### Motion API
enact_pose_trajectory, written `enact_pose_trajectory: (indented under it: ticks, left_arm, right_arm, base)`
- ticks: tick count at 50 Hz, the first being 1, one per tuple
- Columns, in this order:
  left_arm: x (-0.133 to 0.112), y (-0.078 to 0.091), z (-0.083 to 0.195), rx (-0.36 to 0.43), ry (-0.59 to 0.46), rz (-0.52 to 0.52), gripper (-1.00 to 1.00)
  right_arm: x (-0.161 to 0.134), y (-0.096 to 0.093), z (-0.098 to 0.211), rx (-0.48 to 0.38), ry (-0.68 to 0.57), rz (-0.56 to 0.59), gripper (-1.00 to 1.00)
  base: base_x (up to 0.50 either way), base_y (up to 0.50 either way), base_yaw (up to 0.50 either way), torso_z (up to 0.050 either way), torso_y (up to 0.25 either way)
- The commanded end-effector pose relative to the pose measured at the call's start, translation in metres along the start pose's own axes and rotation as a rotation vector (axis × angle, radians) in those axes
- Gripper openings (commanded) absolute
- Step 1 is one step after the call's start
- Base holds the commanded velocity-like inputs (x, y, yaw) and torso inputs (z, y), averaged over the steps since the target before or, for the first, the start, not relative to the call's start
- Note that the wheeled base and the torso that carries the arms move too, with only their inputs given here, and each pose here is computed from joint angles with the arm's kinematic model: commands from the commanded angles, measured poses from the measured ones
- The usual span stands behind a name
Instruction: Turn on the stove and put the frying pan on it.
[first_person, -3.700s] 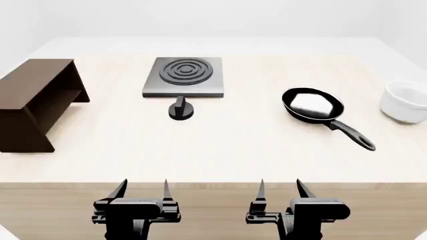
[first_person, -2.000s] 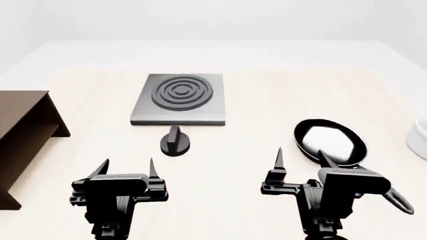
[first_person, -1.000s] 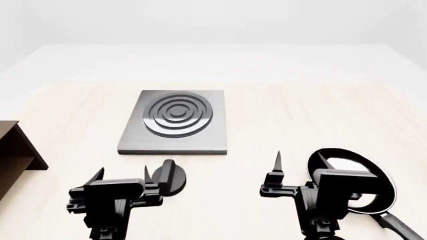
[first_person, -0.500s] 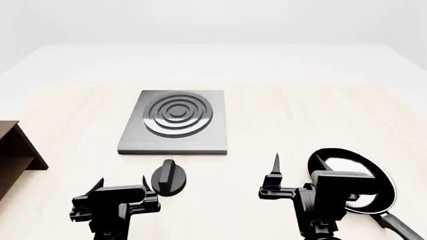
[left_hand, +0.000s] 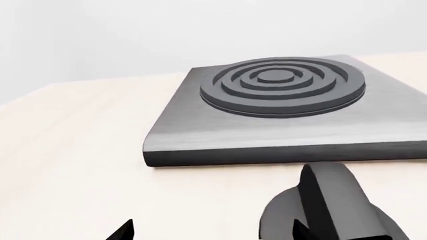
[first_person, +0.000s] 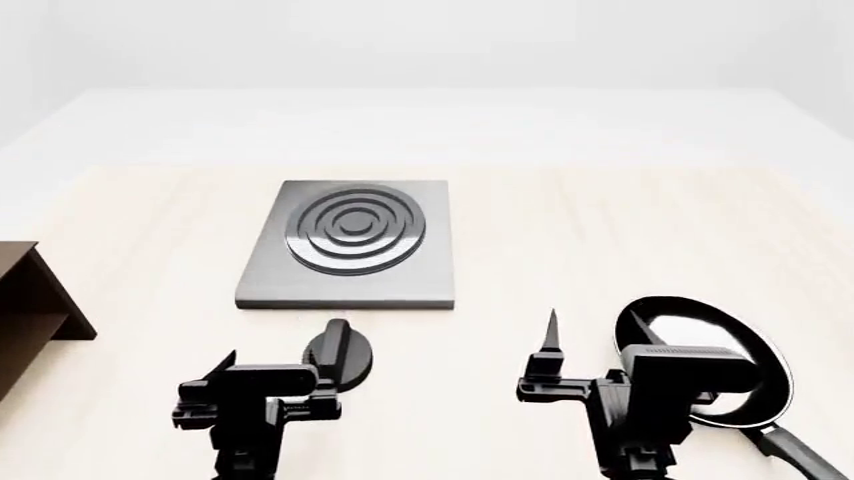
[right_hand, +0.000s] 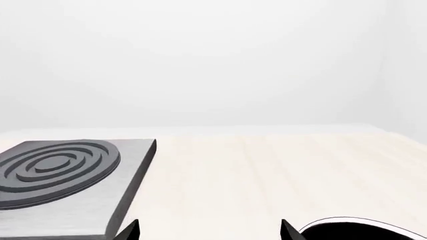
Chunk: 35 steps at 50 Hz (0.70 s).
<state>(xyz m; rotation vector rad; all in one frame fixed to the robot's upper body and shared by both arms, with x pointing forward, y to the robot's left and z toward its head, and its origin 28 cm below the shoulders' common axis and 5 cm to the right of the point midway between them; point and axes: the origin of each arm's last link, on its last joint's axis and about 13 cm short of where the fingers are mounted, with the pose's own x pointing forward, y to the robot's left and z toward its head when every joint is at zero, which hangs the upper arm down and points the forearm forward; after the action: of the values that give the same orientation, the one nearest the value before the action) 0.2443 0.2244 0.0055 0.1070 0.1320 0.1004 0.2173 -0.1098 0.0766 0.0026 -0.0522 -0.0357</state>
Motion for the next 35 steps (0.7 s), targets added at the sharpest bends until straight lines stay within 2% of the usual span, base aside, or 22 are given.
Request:
enact_pose_trajectory:
  ticks: [1,6,10,13,14,15,16,17,18,19,26,35]
  left_arm:
    - [0.002,-0.016,0.001,0.019,0.004,-0.092,1.00]
    - [-0.001,-0.026,0.007,0.033,-0.014,-0.156,1.00]
    - [-0.002,-0.029,0.011,0.016,-0.010,-0.181,1.00]
    - [-0.007,-0.031,0.030,-0.021,-0.034,-0.227,1.00]
    - [-0.013,-0.020,0.050,-0.063,-0.046,-0.212,1.00]
    - [-0.018,-0.020,0.069,-0.081,-0.124,-0.222,1.00]
    - [-0.019,-0.017,0.075,-0.085,-0.140,-0.212,1.00]
    - [-0.043,0.023,0.066,-0.081,-0.151,-0.020,1.00]
    - [-0.043,0.028,0.066,-0.084,-0.153,0.003,1.00]
    - [-0.044,0.028,0.067,-0.085,-0.155,0.002,1.00]
    - [-0.046,0.029,0.071,-0.080,-0.168,-0.002,1.00]
    - [-0.047,0.030,0.071,-0.087,-0.171,-0.005,1.00]
  right_arm:
    - [0.000,-0.001,0.000,0.000,0.000,0.001,1.00]
    - [0.000,-0.001,0.000,0.001,-0.002,-0.001,1.00]
    - [0.000,-0.002,0.001,0.002,-0.002,-0.004,1.00]
    - [0.001,-0.002,-0.001,0.002,0.006,-0.004,1.00]
    - [0.002,-0.002,-0.002,-0.012,0.012,-0.009,1.00]
    - [0.002,-0.002,-0.003,-0.016,0.012,-0.010,1.00]
    - [0.002,-0.002,-0.003,-0.011,0.016,-0.005,1.00]
    - [0.012,-0.033,0.045,-0.030,-0.067,-0.026,1.00]
    - [0.001,-0.024,0.063,-0.044,-0.064,0.024,1.00]
    - [-0.007,-0.022,0.064,-0.078,0.014,0.039,1.00]
    - [-0.009,-0.024,0.073,-0.093,0.009,0.039,1.00]
    - [-0.010,-0.028,0.088,-0.222,-0.032,0.026,1.00]
  base:
    - [0.00,0.00,0.00,0.000,0.000]
    - [0.00,0.00,0.00,0.000,0.000]
    - [0.00,0.00,0.00,0.000,0.000]
    - [0.00,0.00,0.00,0.000,0.000]
    - [0.00,0.00,0.00,0.000,0.000]
    - [0.00,0.00,0.00,0.000,0.000]
    - [0.00,0.00,0.00,0.000,0.000]
    - [0.00,0.00,0.00,0.000,0.000]
    - [0.00,0.00,0.00,0.000,0.000]
    - [0.00,0.00,0.00,0.000,0.000]
    - [0.00,0.00,0.00,0.000,0.000]
    - [0.00,0.00,0.00,0.000,0.000]
